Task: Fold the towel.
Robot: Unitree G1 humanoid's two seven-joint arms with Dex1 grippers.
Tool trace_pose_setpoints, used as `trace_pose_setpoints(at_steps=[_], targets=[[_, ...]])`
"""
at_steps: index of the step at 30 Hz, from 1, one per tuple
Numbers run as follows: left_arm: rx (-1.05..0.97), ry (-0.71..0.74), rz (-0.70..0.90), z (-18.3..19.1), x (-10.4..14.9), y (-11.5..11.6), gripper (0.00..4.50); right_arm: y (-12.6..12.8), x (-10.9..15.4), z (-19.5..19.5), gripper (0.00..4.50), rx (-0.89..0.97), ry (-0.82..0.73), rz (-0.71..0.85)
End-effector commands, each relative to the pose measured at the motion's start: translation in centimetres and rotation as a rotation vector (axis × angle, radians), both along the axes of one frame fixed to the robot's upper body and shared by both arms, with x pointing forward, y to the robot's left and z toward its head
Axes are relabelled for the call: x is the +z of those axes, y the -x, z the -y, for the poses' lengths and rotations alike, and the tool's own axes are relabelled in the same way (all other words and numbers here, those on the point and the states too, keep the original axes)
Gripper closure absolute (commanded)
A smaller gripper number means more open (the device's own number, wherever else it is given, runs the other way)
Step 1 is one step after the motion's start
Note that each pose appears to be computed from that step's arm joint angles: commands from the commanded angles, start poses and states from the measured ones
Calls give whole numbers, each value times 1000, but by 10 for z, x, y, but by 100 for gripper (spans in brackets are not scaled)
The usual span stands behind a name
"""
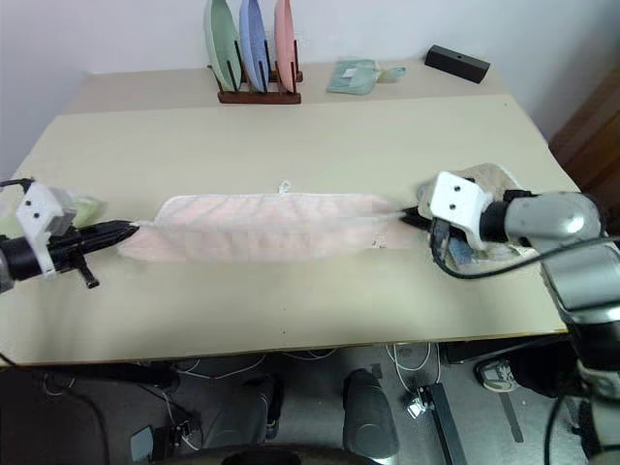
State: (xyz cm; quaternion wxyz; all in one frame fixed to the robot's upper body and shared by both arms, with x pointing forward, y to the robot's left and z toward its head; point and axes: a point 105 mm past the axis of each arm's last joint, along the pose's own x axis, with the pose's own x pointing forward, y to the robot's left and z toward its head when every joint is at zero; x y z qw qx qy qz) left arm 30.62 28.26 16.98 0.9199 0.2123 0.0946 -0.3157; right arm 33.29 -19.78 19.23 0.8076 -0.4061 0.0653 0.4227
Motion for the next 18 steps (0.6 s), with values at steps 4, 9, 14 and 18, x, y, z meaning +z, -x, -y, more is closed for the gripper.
trace_pose_setpoints(at_steps=[4,9,14,18], targets=[[26,-61,61,0,-9,-40,450,-47,-5,9,447,-60,41,75],[45,-58,75,3,-18,-63,450,-65,-15,11,447,-72,45,69],[72,-50,79,2,-26,-73,450,-72,-19,7,447,-74,19,72],[110,-47,122,0,-24,-79,450,-77,-19,6,447,-98,-4,98]])
